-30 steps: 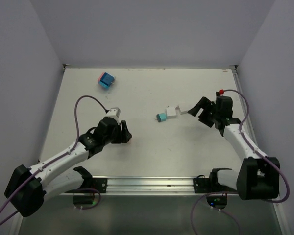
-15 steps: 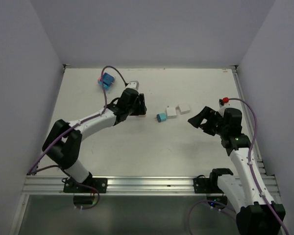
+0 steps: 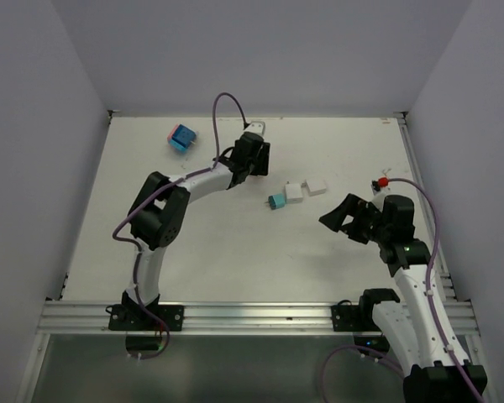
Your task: Pull the plug off the socket
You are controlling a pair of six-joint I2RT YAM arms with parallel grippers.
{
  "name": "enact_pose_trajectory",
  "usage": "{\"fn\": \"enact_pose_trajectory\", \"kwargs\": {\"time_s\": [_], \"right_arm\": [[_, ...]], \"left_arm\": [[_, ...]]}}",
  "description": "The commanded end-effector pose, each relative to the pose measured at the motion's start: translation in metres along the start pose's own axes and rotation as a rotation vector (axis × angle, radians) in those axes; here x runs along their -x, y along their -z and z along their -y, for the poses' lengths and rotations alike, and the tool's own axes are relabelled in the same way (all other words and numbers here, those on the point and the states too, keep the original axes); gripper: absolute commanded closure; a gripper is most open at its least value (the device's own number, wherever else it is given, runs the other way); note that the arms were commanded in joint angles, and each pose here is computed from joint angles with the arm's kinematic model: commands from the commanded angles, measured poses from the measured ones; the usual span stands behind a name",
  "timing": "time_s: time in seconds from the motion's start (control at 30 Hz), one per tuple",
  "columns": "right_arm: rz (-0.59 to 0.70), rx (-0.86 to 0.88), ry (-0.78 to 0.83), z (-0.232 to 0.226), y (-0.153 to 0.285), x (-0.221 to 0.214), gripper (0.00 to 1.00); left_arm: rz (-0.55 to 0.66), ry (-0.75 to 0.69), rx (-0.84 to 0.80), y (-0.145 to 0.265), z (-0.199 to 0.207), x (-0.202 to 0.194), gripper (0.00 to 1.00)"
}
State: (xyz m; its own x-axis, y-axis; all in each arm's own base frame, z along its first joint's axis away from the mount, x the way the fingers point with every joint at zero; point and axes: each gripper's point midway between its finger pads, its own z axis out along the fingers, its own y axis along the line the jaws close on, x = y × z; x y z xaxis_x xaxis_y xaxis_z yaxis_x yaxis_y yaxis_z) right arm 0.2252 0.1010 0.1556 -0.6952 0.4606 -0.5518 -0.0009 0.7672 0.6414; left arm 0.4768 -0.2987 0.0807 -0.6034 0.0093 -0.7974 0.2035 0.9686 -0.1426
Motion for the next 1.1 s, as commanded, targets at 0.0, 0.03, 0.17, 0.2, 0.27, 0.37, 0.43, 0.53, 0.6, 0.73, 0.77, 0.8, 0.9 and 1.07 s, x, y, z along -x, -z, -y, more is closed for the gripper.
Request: {"fn": "enact_pose_trajectory", "kwargs": {"time_s": [0.0,0.03,0.17,0.2,0.27,0.37,0.43,0.53,0.6,0.73,0.77,0.8,0.9,1.07], "right_arm": [[-0.037,0.03,0.018,-0.004,0.001,-0.008,0.09],[-0.037,0.031,0.018,-0.004,0.001,-0.009,0.09],[-0.04,0.028,0.018,-0.003,0.001,-0.01,0.09],[-0.039,0.026,0.019,-0.002,0.001,-0.01,0.09],[-0.04,0.022,0.017,-0.001,0.001,-0.011,0.09],[-0.04,0.015,0.008,0.0,0.001,-0.013,0.09],[-0.038,0.011,-0.001,0.002,0.001,-0.013,0.09],[-0.046,0.007,-0.015,0.003,0.001,-0.017,0.09],[-0.051,0.004,-0.017,0.003,0.001,-0.018,0.09],[-0.051,0.007,-0.02,0.001,0.004,-0.018,0.09],[-0.056,0.004,-0.022,0.002,0.005,-0.019,0.09],[-0.053,0.004,-0.02,0.001,0.006,-0.019,0.09],[-0.057,0.0,-0.021,0.001,0.008,-0.02,0.09],[-0.056,0.006,-0.014,-0.002,0.012,-0.019,0.09]], "left_arm": [[0.176,-0.016,-0.004,-0.009,0.006,0.052,0.91],[0.182,-0.015,-0.002,-0.011,0.006,0.052,0.9],[0.185,-0.014,-0.01,-0.02,0.007,0.046,0.81],[0.179,-0.012,-0.021,-0.021,0.01,0.043,0.77],[0.169,-0.001,-0.03,-0.024,0.011,0.037,0.69],[0.162,0.008,-0.033,-0.024,0.009,0.03,0.59],[0.157,0.01,-0.032,-0.023,0.008,0.025,0.51],[0.158,0.012,-0.029,-0.019,0.006,0.024,0.39],[0.161,0.015,-0.035,-0.016,0.006,0.025,0.32],[0.15,0.021,-0.04,-0.015,0.006,0.021,0.24],[0.149,0.023,-0.045,-0.014,0.007,0.021,0.2],[0.145,0.027,-0.046,-0.013,0.007,0.02,0.19],[0.154,0.04,-0.051,-0.008,0.008,0.025,0.09],[0.212,0.056,-0.032,0.02,0.006,0.059,0.0]]}}
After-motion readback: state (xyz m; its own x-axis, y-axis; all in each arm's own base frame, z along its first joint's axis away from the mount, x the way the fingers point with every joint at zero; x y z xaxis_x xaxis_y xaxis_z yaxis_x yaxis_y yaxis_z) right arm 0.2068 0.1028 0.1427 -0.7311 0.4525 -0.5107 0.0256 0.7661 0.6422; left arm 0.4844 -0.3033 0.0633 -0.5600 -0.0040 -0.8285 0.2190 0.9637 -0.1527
